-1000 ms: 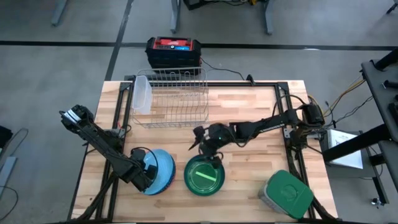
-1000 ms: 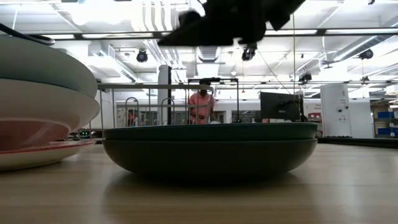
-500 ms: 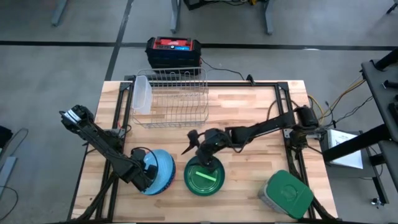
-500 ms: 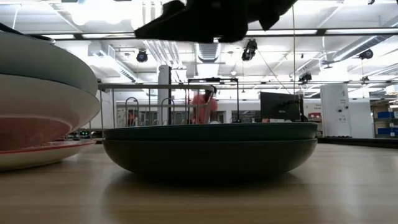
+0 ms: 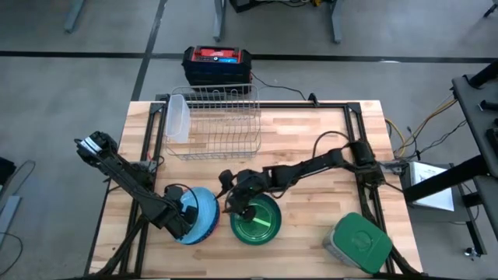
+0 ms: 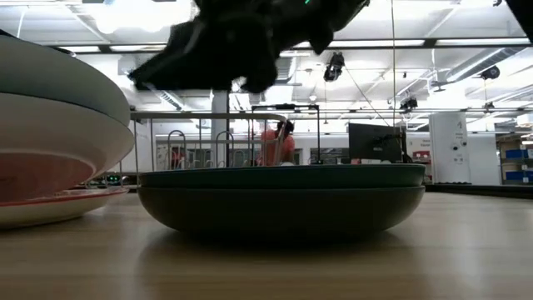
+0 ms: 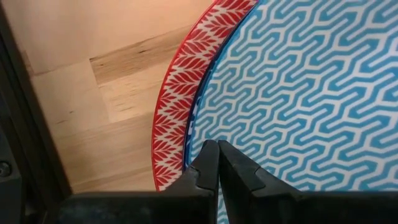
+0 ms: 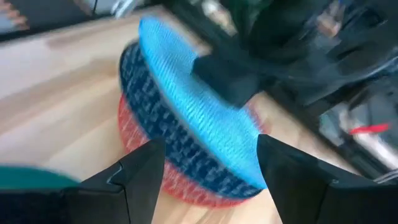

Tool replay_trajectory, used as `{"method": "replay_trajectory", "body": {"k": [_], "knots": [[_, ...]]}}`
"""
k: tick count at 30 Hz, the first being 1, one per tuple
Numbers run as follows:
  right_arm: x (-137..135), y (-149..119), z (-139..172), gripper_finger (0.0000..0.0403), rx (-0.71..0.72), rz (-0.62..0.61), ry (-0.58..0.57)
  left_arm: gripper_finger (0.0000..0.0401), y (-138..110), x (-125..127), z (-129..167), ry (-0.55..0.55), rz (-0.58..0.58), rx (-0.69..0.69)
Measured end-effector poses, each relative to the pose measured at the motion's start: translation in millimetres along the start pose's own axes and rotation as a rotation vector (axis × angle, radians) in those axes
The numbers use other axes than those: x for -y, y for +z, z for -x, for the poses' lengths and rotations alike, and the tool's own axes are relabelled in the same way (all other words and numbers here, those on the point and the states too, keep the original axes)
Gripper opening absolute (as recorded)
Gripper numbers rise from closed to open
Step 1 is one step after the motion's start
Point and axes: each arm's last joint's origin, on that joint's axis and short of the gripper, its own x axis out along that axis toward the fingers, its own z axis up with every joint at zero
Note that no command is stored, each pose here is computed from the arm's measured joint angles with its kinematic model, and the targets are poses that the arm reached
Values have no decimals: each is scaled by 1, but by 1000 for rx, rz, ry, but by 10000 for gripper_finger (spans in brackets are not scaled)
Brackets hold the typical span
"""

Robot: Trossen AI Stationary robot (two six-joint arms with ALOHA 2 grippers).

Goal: Sort dishes
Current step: Put the light blue patterned plate into the dish rack

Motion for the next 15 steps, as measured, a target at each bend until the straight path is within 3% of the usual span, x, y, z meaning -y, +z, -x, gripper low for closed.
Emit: {"method": "replay_trajectory", "body": {"k": [9,15], "knots": [[0,-6,-34,247,-47,11,37,0,0,1,1,-15,-2,8],[3,-1,-37,243,-54,11,44,0,0,2,1,-24,-6,17]]}}
